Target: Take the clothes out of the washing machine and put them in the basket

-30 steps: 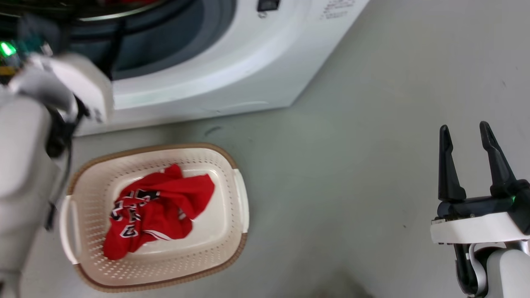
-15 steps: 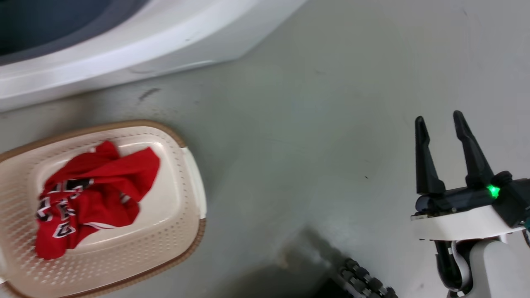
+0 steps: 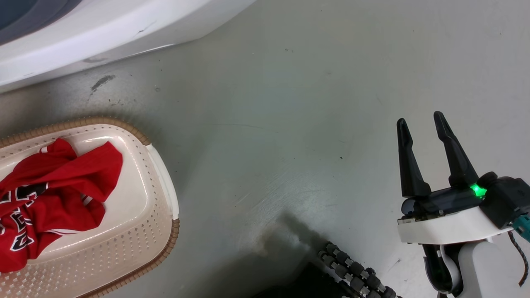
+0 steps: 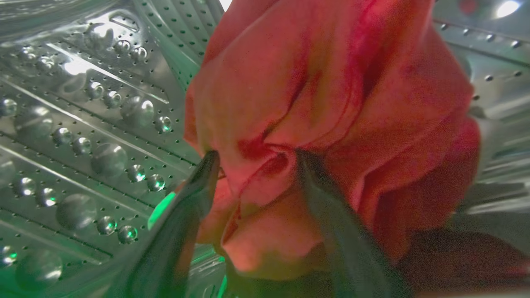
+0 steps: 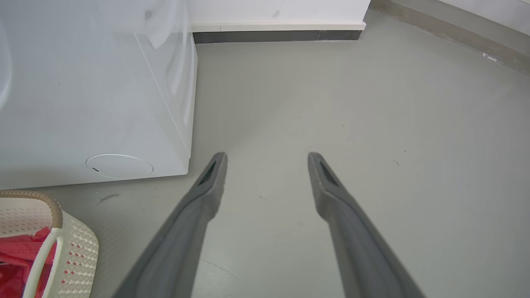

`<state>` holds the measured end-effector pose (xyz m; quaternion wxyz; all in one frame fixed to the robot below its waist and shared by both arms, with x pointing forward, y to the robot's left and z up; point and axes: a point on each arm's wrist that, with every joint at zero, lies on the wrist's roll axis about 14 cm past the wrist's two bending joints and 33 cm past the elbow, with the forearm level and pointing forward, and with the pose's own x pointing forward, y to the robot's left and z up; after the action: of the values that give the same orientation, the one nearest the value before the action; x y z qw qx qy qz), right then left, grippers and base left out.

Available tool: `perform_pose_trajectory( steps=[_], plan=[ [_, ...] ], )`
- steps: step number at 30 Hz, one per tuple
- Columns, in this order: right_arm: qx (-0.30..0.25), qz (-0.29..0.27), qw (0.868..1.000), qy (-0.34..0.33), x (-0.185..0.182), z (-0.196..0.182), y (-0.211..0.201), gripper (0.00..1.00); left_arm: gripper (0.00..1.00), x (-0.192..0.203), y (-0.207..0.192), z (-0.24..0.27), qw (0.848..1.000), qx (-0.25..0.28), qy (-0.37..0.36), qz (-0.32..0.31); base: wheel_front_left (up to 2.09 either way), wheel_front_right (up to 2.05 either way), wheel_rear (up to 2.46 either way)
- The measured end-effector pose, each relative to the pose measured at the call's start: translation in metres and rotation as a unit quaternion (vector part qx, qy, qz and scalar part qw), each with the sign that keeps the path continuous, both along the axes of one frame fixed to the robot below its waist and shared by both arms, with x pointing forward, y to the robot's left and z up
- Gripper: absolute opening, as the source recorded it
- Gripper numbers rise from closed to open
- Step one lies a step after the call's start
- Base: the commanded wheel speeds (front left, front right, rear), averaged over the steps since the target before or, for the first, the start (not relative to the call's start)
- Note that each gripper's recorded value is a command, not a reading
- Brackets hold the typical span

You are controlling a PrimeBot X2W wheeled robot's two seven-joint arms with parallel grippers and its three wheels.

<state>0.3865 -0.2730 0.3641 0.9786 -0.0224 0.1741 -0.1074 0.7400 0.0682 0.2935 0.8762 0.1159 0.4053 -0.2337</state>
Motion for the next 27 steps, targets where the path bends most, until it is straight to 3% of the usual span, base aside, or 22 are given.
perform_pose_trajectory(
  steps=[1,10,17,22,27],
  plan=[
    [0.001,0.0,1.0,0.0,0.0,-0.001,0.0,1.0,0.0,0.0,0.0,-0.001,1.0,0.0,0.003,0.0,0.0,0.0,0.0],
    [0.0,0.006,1.0,-0.011,0.01,0.001,0.0,1.0,0.0,0.006,0.004,0.004,0.999,-0.007,-0.037,0.001,0.0,0.0,0.0],
    [-0.009,0.015,0.999,-0.041,0.021,0.018,0.0,1.0,0.0,0.005,0.007,0.041,0.992,-0.047,-0.116,0.006,0.0,0.0,0.0],
    [-0.008,0.007,0.997,-0.076,0.024,0.04,-0.005,1.0,0.0,0.007,0.004,0.102,0.974,-0.111,-0.196,0.026,0.0,0.0,0.0],
    [-0.019,0.016,0.994,-0.106,0.025,0.064,-0.002,1.0,0.0,-0.017,0.019,0.135,0.959,-0.123,-0.252,0.03,0.0,0.0,0.0]
  ],
)
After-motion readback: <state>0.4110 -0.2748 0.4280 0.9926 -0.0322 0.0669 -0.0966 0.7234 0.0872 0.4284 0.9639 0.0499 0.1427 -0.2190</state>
